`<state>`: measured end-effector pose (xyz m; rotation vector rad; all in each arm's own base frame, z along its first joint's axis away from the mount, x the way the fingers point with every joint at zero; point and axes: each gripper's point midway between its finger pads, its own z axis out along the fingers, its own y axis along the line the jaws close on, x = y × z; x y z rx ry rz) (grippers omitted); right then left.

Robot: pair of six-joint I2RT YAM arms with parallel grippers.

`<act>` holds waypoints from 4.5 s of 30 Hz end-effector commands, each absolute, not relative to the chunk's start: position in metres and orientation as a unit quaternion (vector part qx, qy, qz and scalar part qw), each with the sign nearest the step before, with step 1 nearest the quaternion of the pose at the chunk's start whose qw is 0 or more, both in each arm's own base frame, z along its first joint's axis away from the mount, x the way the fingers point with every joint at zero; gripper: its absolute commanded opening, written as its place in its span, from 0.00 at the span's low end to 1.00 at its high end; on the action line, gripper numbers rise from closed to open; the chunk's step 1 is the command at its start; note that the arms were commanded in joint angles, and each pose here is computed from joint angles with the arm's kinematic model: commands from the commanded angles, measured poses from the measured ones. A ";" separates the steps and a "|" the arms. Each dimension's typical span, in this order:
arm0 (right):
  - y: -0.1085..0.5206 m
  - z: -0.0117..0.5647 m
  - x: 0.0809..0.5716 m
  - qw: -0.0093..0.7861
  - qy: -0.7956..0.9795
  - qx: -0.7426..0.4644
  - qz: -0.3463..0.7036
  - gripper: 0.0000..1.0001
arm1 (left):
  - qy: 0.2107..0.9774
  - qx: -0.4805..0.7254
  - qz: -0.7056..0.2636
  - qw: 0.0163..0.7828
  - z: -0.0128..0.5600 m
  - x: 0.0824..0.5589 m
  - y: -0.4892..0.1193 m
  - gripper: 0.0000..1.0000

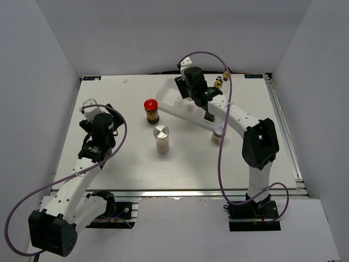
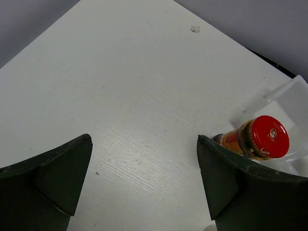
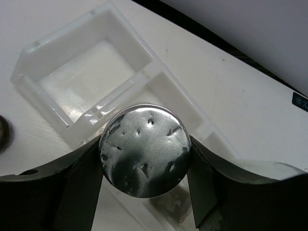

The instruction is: Organize the condiment bottles

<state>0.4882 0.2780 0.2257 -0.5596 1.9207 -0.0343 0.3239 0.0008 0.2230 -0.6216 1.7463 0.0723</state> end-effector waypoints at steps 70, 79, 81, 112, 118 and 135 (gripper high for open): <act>0.416 0.176 0.305 0.398 0.788 -0.448 0.139 0.89 | 0.762 -0.257 0.016 0.594 0.220 0.326 -0.005 0.98; 0.406 0.146 0.274 0.336 0.820 -0.439 0.149 0.89 | 0.762 -0.260 0.018 0.593 0.219 0.327 -0.005 0.98; 0.401 0.144 0.274 0.337 0.822 -0.437 0.142 0.89 | 0.762 -0.259 0.019 0.593 0.218 0.327 -0.004 0.98; 0.299 0.275 0.496 0.557 0.799 -0.219 0.047 0.20 | 0.774 -0.214 -0.010 0.596 0.217 0.333 -0.021 0.98; 0.292 0.246 0.515 0.538 0.817 -0.204 0.035 0.20 | 0.780 -0.166 -0.045 0.601 0.225 0.340 -0.040 0.98; 0.268 0.238 0.503 0.529 0.827 -0.186 0.038 0.16 | 0.785 0.048 -0.191 0.587 0.238 0.396 -0.145 0.98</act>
